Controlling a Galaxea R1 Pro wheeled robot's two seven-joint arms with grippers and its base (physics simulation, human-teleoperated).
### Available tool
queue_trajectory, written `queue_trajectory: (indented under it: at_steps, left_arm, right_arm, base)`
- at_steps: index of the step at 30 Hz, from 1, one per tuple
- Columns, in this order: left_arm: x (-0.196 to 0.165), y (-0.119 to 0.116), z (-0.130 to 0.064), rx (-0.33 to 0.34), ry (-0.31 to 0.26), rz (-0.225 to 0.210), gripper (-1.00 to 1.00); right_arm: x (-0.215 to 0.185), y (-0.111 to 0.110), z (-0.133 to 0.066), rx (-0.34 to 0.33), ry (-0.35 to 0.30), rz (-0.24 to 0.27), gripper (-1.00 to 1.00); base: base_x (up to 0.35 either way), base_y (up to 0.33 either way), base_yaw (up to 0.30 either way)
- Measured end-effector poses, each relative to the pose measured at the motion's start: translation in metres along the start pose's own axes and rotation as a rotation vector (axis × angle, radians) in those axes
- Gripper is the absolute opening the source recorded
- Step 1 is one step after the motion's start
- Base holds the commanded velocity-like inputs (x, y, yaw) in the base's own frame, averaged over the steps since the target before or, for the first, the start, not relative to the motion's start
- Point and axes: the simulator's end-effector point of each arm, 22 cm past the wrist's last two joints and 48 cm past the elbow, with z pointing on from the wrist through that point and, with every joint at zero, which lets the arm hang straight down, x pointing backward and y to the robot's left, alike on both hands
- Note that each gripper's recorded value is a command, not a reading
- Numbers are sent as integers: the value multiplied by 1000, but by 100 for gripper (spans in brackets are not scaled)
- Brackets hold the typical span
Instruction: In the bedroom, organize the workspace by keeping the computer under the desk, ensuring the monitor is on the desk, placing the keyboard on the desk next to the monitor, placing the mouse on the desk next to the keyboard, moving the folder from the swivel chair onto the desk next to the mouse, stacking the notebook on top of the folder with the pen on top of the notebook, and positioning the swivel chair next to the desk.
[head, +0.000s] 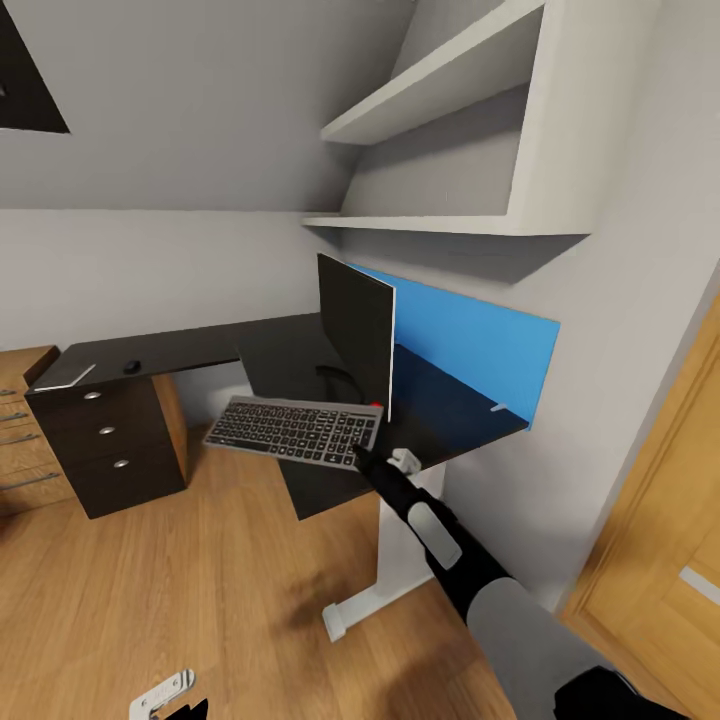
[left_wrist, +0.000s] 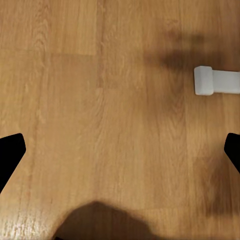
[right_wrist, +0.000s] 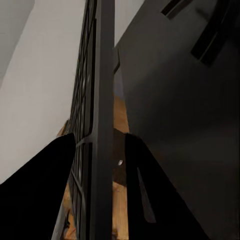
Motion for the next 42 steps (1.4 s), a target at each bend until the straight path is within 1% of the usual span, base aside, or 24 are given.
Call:
queue_trajectory:
  at_steps: [3,9,11,13,16,19,23,25,26,30,42]
  left_arm:
    - [0,-1,0,1,1,-1,100]
    - [0,0,0,0,0,-2,100]
    - [0,0,0,0,-1,-3,100]
    - [0,0,0,0,-2,-4,100]
    - [0,0,0,1,-2,-4,100]
    - [0,0,0,1,-1,-3,100]
    - [0,0,0,0,-1,-2,100]
    - [0,0,0,0,-1,-2,100]
    - [0,0,0,0,0,-2,100]
    - [0,0,0,1,-1,-3,100]
    - [-5,-3,-2,8,-14,-5,100]
  right_arm:
    - [4,-2,1,16,0,-21,-100]
    - [20,4,2,5,37,-60,-100]
    - [22,5,2,1,43,-63,-100]
    - [22,8,2,-10,41,-47,-100]
    - [18,12,2,-28,26,11,-100]
    - [12,15,2,-42,4,98,-100]
    - [9,16,2,-48,-9,143,-100]
    - [9,16,2,-48,-9,144,-100]
    - [19,8,-3,-35,0,151,-100]
    - [22,6,-4,-30,2,157,-100]
    - [17,12,-6,-35,-6,150,-100]
  base:
    - [0,0,0]
    - [0,14,0]
    - [0,200,0]
    - [0,273,0]
    - [0,151,0]
    - [0,50,0]
    - [0,10,0]
    - [0,1,0]
    - [0,0,0]
    - [0,0,51]
    - [0,0,170]
